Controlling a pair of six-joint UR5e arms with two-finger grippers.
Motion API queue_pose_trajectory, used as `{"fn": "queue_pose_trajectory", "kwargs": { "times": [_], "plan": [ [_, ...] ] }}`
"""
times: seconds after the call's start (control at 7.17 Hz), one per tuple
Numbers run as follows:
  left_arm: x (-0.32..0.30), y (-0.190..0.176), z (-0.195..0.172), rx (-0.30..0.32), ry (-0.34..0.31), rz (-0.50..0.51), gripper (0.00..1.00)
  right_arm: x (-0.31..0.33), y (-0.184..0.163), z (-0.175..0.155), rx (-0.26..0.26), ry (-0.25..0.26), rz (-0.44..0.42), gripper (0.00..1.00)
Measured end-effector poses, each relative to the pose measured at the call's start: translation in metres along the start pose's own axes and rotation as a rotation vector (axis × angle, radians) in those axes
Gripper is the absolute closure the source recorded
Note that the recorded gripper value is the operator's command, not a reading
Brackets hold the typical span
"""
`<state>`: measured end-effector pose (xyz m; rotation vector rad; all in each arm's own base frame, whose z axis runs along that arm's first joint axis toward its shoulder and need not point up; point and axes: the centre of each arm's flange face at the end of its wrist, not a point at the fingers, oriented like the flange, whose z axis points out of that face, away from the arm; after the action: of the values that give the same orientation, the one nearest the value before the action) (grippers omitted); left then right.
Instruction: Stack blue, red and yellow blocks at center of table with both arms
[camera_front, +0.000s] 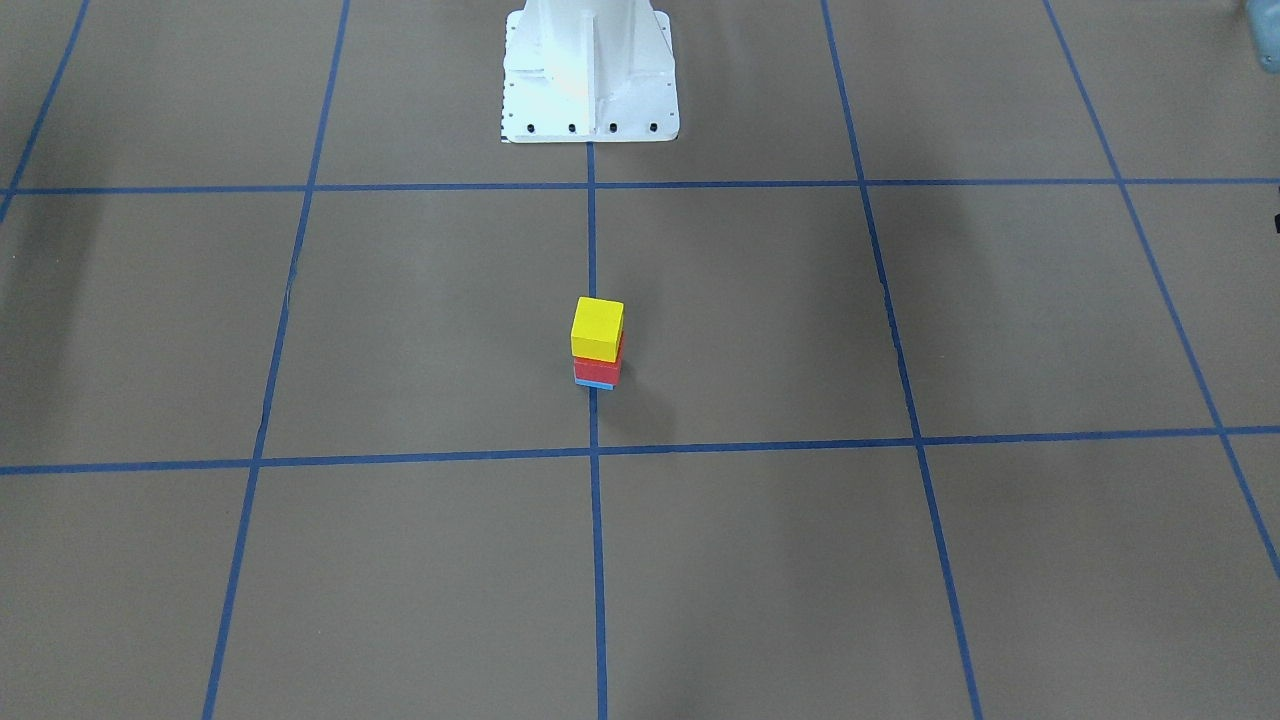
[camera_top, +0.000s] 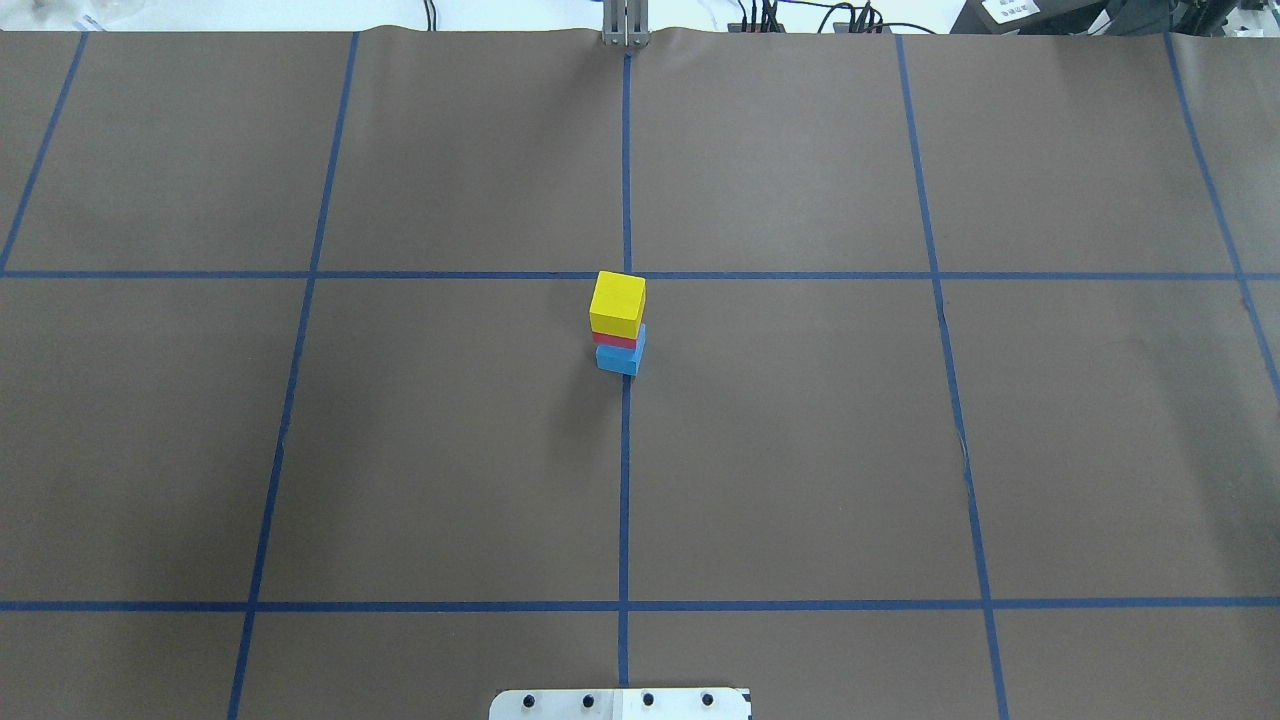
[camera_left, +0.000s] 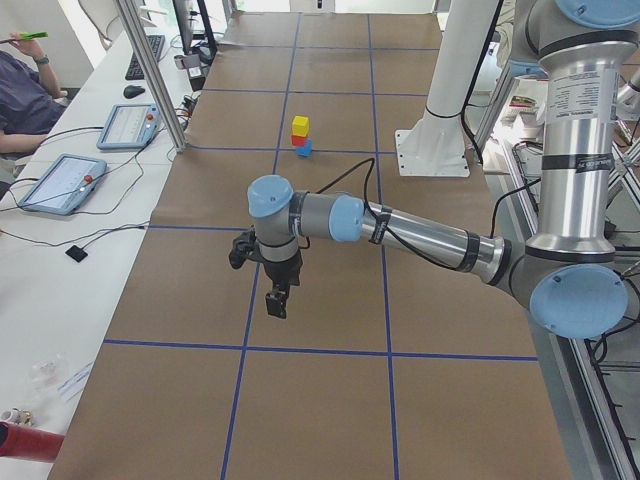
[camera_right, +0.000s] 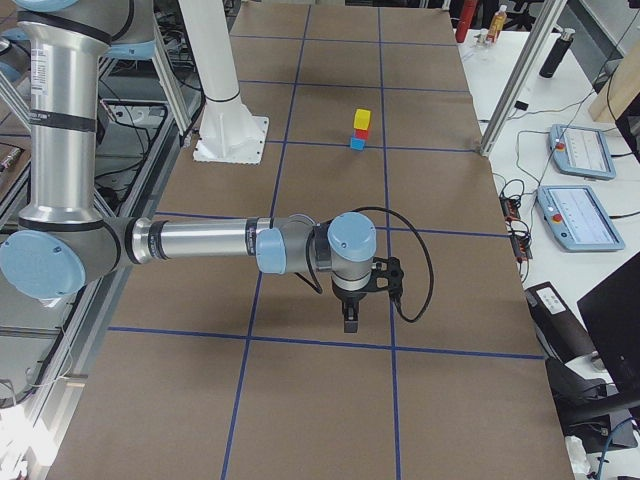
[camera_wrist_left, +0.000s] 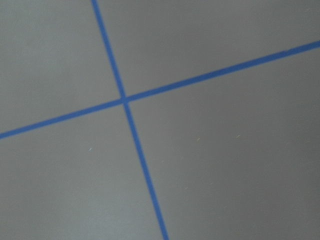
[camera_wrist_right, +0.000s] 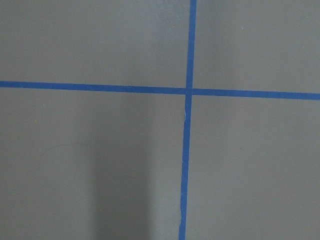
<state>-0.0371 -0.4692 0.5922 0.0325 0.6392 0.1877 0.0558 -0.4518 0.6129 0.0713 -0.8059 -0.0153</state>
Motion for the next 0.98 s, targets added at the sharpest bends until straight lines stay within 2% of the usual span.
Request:
{"fn": "queue_pose_trajectory", "kwargs": {
  "times": [0.42, 0.7, 0.98],
  "plan": [
    [-0.052, 0.014, 0.025, 0.022, 0.014, -0.060, 0.00, 0.001, 0.002, 0.001, -0.005, -0.006, 0.006, 0.00],
    [-0.056, 0.018, 0.032, 0.026, 0.085, -0.075, 0.00, 0.002, 0.003, 0.001, -0.006, -0.007, 0.009, 0.00],
    [-0.056, 0.019, 0.034, 0.027, 0.106, -0.079, 0.00, 0.003, 0.005, 0.002, -0.008, -0.009, 0.011, 0.00]
  ]
}}
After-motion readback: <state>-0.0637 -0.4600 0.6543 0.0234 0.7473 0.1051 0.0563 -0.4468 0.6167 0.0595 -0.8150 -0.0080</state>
